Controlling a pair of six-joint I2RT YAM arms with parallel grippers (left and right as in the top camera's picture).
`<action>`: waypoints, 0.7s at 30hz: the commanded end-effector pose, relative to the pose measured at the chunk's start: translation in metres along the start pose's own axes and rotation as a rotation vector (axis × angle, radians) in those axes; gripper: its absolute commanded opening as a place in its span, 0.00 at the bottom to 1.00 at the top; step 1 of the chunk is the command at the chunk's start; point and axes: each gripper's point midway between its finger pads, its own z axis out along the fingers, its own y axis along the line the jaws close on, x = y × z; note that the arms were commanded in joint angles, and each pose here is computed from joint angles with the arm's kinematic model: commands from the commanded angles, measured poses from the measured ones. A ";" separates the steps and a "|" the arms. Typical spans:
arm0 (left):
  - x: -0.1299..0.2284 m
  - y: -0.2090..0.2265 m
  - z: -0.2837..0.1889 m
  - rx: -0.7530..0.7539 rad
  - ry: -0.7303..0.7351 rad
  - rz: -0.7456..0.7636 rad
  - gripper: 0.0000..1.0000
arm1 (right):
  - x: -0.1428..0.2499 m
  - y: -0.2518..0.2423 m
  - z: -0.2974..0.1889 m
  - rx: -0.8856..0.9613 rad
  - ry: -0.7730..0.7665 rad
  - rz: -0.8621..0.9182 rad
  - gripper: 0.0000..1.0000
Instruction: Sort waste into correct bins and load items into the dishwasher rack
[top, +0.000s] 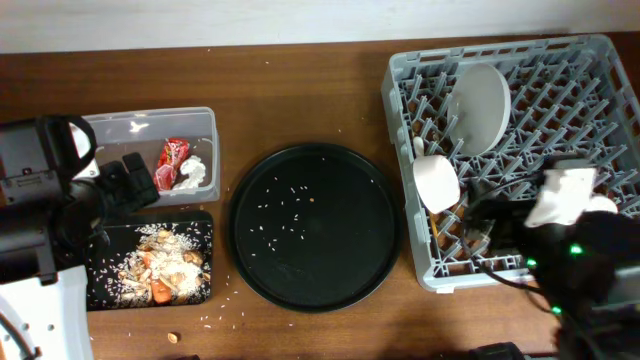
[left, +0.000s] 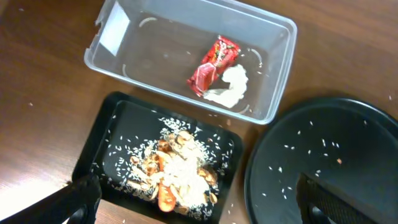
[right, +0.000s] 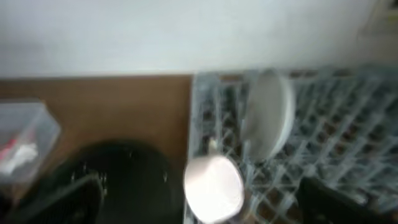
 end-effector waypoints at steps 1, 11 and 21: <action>0.000 0.001 -0.002 0.000 -0.007 0.006 0.99 | 0.076 0.008 0.009 -0.138 -0.064 -0.032 0.99; 0.000 0.001 -0.002 0.000 -0.007 0.006 0.99 | 0.153 -0.004 0.057 -0.150 -0.305 -0.082 0.99; 0.005 -0.011 -0.021 0.040 -0.056 0.046 0.99 | 0.153 -0.004 0.057 -0.150 -0.305 -0.082 0.99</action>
